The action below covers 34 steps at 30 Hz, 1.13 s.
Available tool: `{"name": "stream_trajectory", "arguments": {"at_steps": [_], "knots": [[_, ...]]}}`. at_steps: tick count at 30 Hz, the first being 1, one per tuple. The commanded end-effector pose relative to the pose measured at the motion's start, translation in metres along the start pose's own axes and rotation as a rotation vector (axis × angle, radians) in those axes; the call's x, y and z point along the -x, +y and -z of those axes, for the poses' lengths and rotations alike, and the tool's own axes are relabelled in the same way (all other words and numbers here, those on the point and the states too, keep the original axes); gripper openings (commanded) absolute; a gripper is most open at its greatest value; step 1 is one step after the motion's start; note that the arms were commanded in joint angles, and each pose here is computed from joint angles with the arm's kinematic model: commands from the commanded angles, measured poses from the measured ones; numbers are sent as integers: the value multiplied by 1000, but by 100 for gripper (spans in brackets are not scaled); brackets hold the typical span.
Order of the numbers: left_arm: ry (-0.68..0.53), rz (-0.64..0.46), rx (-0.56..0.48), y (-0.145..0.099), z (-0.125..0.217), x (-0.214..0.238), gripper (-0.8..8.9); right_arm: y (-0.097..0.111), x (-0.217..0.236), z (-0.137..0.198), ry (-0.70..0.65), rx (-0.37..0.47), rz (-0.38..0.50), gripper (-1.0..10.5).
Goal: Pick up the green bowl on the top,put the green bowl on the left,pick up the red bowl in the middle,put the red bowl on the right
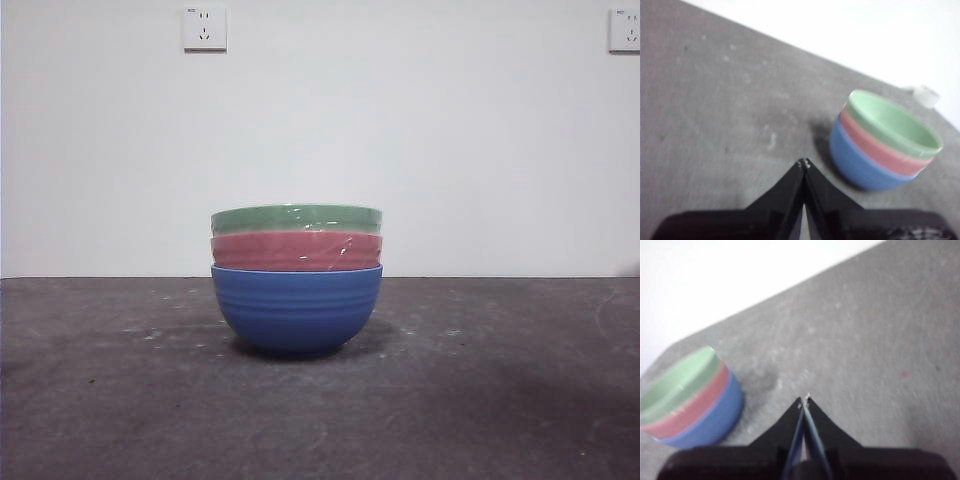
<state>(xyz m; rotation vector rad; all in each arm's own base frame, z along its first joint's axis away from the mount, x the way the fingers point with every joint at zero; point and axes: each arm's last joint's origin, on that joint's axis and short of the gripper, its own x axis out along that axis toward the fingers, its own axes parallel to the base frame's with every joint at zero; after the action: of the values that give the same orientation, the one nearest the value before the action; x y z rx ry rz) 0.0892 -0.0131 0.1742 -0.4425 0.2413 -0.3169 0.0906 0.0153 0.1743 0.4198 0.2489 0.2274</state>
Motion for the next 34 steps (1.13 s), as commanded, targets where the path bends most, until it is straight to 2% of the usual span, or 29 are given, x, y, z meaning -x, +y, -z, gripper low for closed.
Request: {"name": "stream_trajectory", "arguments": {"at_steps": [1, 7, 11, 20, 24, 27, 29, 31, 33, 34], "knots": [[-9, 6, 15, -9, -16, 4, -7, 9, 4, -18, -29, -11, -13, -10], [15, 0, 9, -24, -49, 5, -7, 24, 6, -51, -9, 13, -6, -9], [54, 29, -68, -35, -75, -1, -7, 35, 4, -77, 34, 63, 9, -9], [244, 161, -253, -56, -131, -27, -7, 59, -11, -135, 187, 310, 43, -2], [349, 185, -314, -60, -148, -42, -7, 65, -23, -154, 283, 408, 48, -2], [428, 193, -332, -63, -155, -52, -4, 68, -32, -160, 369, 455, -8, -2], [468, 202, -330, -65, -157, -58, -3, 70, -38, -162, 408, 450, -75, -1], [497, 223, -344, -68, -157, -64, 1, 70, -43, -161, 429, 444, -107, 8], [515, 249, -362, -72, -155, -67, 55, 70, -47, -160, 445, 436, -123, 86], [525, 268, -373, -75, -153, -70, 192, 69, -49, -159, 455, 432, -126, 193]]}}
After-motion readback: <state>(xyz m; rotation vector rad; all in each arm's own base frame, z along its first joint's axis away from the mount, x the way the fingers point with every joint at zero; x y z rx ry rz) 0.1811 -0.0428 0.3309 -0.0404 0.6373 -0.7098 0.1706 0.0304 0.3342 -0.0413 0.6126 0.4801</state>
